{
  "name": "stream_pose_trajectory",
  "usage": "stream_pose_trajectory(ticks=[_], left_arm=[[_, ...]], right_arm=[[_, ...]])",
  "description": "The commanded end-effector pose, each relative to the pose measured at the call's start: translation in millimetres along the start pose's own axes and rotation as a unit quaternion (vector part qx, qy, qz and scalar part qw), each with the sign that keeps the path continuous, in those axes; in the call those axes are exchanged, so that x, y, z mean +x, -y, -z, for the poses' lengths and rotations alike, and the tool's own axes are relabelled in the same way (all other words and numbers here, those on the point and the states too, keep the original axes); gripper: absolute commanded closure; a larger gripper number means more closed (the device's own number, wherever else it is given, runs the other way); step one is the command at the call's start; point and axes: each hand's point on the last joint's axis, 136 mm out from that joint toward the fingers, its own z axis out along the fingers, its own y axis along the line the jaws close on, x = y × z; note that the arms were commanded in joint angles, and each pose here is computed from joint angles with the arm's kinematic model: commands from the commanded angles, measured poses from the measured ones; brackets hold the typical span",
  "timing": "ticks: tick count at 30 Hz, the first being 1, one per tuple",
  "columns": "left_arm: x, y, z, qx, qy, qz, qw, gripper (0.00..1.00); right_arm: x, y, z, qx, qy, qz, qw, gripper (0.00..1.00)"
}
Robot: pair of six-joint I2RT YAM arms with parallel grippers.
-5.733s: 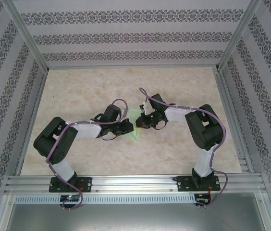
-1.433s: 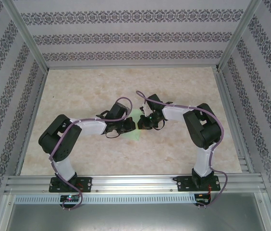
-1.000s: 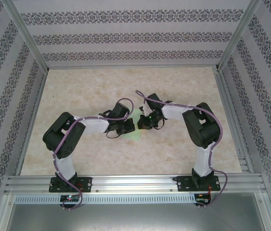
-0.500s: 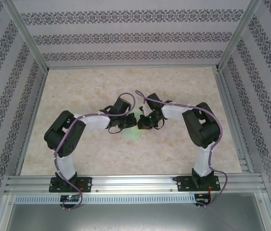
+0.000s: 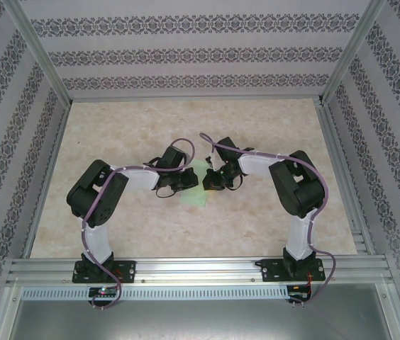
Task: Fold a paper plane with a square sheet of paper (pick it up from the middle)
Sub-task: Fold the triangle a second time at the center of the table.
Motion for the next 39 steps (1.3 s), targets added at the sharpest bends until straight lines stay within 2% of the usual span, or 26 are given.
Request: stream_pose_trajectory(ticks=[1, 11, 16, 19, 23, 32, 39], left_arm=[[-9, -38, 1, -0.032, 0.009, 0.007, 0.999, 0.89], [-36, -48, 16, -0.055, 0.029, 0.003, 0.998, 0.87], [-42, -21, 33, -0.016, 0.049, -0.013, 0.999, 0.86], [-36, 5, 44, 0.024, 0.051, -0.024, 0.998, 0.85], [-22, 21, 43, 0.036, 0.039, -0.036, 0.998, 0.85], [2, 4, 11, 0.02, -0.006, -0.017, 1.0, 0.92], [14, -27, -3, -0.033, -0.027, 0.025, 0.999, 0.93]], right_arm=[[42, 73, -27, 0.125, -0.064, -0.04, 0.989, 0.91], [43, 75, -26, 0.129, -0.065, -0.042, 0.989, 0.91], [43, 73, -26, 0.128, -0.065, -0.04, 0.989, 0.91], [43, 72, -26, 0.128, -0.065, -0.04, 0.989, 0.9], [42, 72, -27, 0.126, -0.064, -0.041, 0.989, 0.9], [39, 65, -25, 0.115, -0.059, -0.037, 0.991, 0.9], [25, 50, -19, 0.092, -0.039, -0.027, 0.995, 0.9]])
